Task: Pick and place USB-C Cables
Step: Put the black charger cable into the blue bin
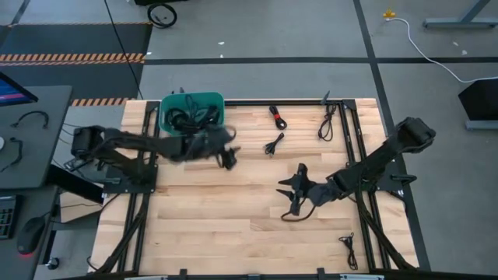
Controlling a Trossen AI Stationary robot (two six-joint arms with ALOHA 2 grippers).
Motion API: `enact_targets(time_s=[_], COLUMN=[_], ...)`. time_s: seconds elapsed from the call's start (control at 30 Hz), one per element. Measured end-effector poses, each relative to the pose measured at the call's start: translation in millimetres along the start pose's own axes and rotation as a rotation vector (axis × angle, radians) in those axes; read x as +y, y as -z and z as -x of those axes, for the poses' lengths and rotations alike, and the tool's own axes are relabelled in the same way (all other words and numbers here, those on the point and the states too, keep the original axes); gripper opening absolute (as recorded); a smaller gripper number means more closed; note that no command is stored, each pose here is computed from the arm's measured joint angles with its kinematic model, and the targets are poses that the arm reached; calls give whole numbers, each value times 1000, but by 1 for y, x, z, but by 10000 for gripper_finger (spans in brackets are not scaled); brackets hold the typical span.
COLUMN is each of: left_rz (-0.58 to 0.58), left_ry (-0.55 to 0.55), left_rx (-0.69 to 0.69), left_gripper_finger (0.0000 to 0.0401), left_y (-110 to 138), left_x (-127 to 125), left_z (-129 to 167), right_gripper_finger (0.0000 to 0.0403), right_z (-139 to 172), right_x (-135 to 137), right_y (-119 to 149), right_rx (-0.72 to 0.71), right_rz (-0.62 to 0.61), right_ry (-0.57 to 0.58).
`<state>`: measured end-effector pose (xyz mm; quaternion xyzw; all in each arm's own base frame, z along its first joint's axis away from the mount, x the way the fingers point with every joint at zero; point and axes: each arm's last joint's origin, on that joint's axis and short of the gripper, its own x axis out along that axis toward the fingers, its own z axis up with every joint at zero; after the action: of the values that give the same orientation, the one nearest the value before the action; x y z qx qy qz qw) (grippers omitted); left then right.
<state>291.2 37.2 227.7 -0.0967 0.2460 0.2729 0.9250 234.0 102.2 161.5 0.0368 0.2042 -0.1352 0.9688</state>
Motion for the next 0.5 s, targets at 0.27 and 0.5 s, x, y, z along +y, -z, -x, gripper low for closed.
enact_targets(time_s=[0.27, 0.5], left_rz=[122, 160], left_ry=[167, 183], left_rx=[-288, -364], left_gripper_finger=[229, 229], left_y=[59, 75], left_x=[-31, -37], left_z=[19, 31], right_gripper_finger=[121, 121], right_z=[10, 20], right_x=[20, 26], right_y=[-31, -39], right_rx=[254, 651], right_rz=[-26, -329], right_ry=[-133, -399])
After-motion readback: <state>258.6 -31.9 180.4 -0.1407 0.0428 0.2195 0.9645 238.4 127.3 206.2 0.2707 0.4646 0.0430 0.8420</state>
